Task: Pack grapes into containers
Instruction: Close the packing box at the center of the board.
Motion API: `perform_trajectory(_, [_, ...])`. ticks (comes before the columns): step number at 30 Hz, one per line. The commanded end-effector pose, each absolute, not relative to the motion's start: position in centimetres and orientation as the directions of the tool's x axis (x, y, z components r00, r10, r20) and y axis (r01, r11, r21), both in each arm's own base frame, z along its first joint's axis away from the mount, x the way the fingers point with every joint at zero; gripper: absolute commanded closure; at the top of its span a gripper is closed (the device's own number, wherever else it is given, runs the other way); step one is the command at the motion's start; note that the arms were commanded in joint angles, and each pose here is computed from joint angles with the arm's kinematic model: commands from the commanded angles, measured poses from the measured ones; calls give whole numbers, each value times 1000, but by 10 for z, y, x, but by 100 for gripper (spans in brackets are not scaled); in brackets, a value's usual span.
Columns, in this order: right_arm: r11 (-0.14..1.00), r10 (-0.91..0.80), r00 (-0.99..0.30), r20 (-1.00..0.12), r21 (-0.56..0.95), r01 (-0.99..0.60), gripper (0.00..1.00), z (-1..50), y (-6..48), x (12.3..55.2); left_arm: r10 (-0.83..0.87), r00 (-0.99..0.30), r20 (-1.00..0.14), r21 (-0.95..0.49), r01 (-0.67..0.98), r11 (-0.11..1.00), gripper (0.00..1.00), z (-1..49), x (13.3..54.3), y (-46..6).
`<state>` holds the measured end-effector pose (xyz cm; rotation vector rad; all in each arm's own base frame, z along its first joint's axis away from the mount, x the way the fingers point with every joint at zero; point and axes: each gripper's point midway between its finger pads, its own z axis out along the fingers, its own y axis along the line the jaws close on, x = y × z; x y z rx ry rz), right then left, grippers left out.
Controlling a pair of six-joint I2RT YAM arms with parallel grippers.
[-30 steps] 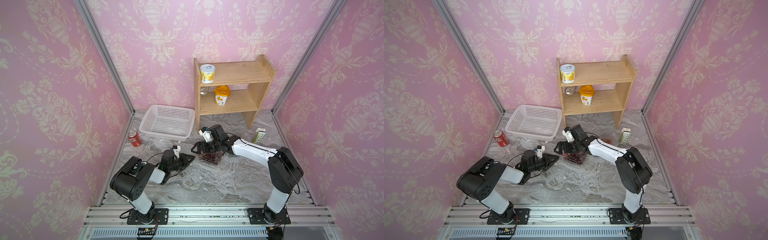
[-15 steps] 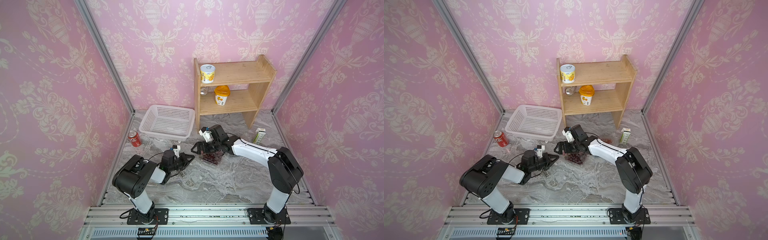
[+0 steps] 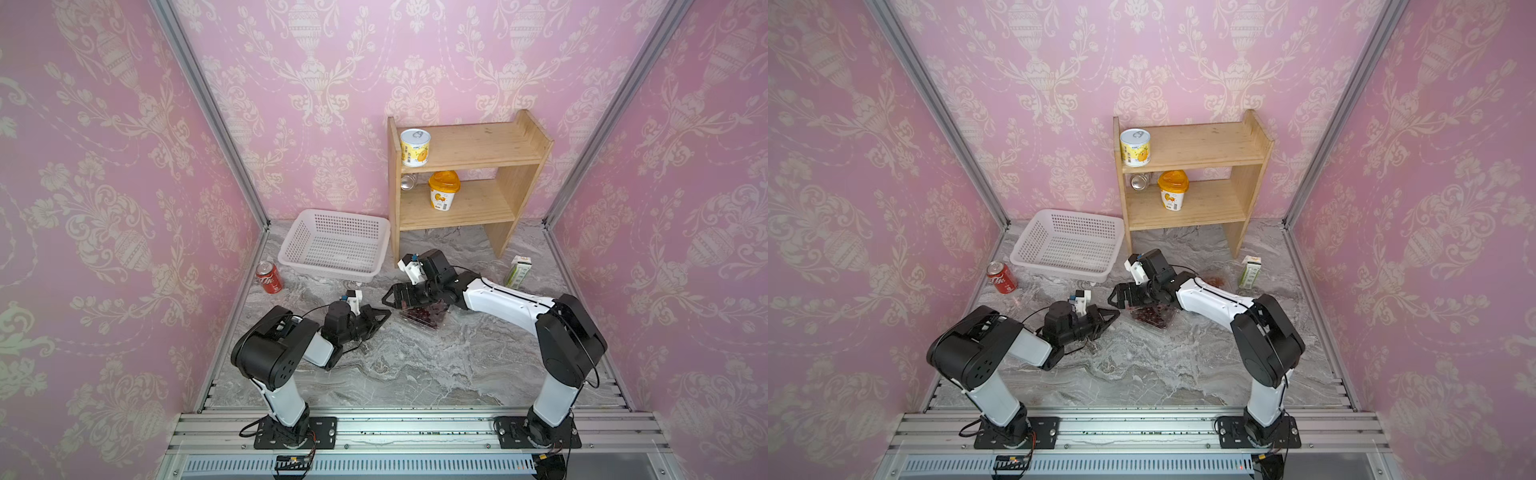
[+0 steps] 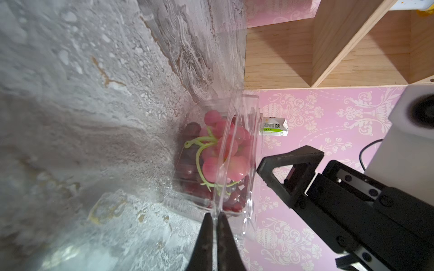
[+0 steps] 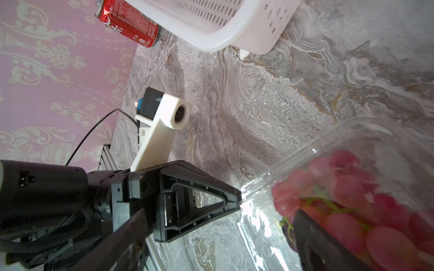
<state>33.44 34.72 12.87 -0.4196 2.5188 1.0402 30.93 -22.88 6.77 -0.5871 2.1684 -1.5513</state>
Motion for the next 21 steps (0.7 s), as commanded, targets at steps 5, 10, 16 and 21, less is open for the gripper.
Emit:
perform_trajectory(5, [681,-137,-897,-419,618,-393,1,120,349,329,-552,-832,-47,-906,-197,374,100,34,300,-225])
perform_trajectory(10, [681,-138,-887,-440,608,-407,1,131,349,330,-537,-838,-99,-891,-165,422,83,44,298,-221])
perform_trajectory(16, [686,-138,-881,-452,598,-414,1,137,347,331,-524,-829,-194,-846,-129,518,66,67,299,-203])
perform_trajectory(21, [680,-131,-875,-467,600,-422,1,147,347,332,-514,-823,-242,-821,-108,561,63,81,296,-189])
